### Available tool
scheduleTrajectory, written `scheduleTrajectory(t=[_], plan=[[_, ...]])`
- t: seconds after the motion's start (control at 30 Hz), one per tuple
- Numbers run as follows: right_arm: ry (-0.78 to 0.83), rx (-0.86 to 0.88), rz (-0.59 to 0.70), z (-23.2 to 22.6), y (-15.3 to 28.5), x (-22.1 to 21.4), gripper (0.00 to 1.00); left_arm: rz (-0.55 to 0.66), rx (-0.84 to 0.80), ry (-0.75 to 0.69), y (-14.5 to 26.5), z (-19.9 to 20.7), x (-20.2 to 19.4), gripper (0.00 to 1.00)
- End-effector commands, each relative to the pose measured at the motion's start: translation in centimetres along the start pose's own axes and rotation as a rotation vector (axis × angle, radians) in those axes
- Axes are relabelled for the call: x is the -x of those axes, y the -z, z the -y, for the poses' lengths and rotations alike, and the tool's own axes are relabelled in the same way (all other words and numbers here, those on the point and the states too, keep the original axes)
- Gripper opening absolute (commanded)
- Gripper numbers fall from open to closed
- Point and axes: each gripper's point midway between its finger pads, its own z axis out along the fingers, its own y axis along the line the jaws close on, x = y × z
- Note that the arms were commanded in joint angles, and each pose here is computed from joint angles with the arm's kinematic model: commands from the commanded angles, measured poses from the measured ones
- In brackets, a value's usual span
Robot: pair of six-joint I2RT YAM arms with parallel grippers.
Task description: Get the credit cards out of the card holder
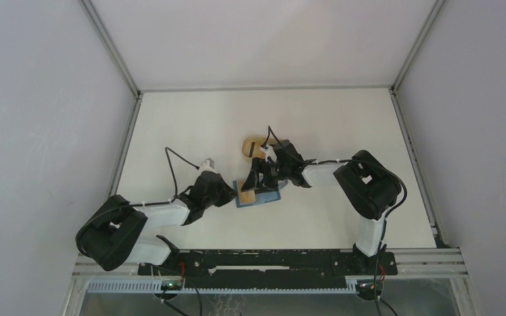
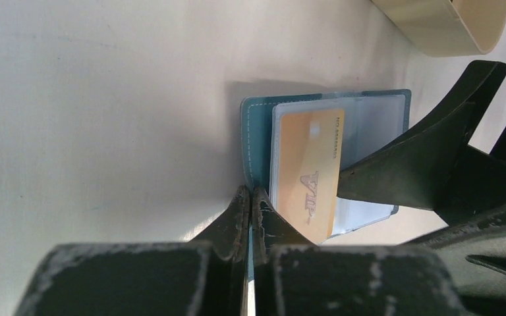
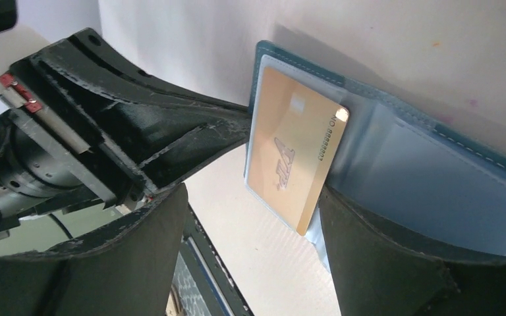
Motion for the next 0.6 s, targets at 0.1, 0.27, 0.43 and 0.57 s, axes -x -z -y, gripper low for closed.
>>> scheduleTrajectory(t=[0.1,0.27,0.43,0.57], plan=[[0.028,0.208,0.028,-4.2,0.8,0.0,0.80,-0.104,0.163,-0.046,0.4,-5.1,-3.2,0.00],[0.015,0.280,0.054,-4.8,1.9,-0.2,0.77,-0.115,0.162,-0.042,0.2,-5.3,-3.6,0.00],[-0.004,0.311,0.054,-4.9,1.5,-0.2,0.72,-0.117,0.155,-0.041,0.1,-5.1,-3.6,0.00],[-0.030,0.298,0.057,-4.4,0.6,-0.4,0.71,-0.116,0.156,-0.039,0.2,-5.2,-3.6,0.00]])
